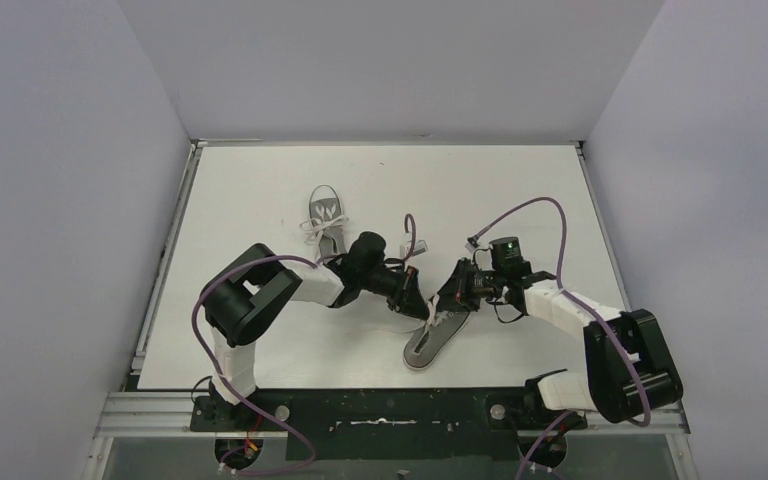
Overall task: Tie the shoes
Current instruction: Cross the shoelace with the shoelace, then tie the shoelace on the shoe.
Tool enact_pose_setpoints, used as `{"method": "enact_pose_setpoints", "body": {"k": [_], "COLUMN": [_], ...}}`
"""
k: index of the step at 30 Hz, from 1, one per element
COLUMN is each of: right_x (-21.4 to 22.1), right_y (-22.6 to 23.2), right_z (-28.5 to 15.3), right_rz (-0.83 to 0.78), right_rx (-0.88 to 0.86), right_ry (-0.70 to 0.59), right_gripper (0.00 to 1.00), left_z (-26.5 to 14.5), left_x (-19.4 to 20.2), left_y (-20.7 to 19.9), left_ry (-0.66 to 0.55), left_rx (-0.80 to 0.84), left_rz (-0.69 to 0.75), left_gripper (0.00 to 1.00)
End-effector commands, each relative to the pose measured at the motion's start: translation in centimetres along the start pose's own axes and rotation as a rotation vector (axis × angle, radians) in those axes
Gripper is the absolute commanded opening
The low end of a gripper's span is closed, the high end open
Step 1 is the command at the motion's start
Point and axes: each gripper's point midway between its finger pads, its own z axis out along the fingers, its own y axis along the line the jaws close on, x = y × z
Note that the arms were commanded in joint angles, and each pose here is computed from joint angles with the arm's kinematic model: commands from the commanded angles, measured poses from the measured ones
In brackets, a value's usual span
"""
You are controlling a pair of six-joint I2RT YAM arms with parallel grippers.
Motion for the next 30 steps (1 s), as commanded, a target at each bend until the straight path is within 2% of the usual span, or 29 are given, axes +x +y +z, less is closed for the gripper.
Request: {"method": "enact_pose_setpoints", "body": {"k": [1, 3, 7, 15, 20, 22, 30], "right_x": [-0.6, -0.3, 0.2, -0.4, -0.7, -0.8, -0.3], "right_y": [-0.7, -1.9, -2.4, -2.1, -1.4, -1.2, 0.0], "right_z": [-2.6, -3.9, -5.3, -7.0, -7.7, -8.1, -10.0], "right_rz": [-0.156, -0.166, -0.163, -0.191, -0.205, -0.204, -0.200], "right_rx": [0.235, 0.330, 0.403, 0.457, 0.472, 0.489, 0.533], "right_ry": [-0.057, -0.061, -0.084, -0.142, -0.153, -0.155, -0.151], "right_gripper": [0.00, 0.00, 0.00, 0.00, 0.00, 0.00, 0.00], "left_z": [0.9, 0.9, 0.8, 0.6, -0.9, -1.7, -3.0], "left_x": [-2.8, -2.6, -2.5, -1.9, -1.5, -0.7, 2.0], "left_y": [-3.3, -3.1, -2.9, -2.2, -2.0, -2.0, -0.2], "left_ry": [-0.047, -0.045, -0.043, -0.028, -0.041, -0.023, 0.058], "left_rx": [0.070, 0.062, 0.052, 0.027, -0.005, -0.036, -0.133], "left_rz": [0.160, 0.156, 0.148, 0.131, 0.131, 0.152, 0.203], "left_gripper": [0.01, 0.04, 0.15, 0.19, 0.36, 0.46, 0.61]}}
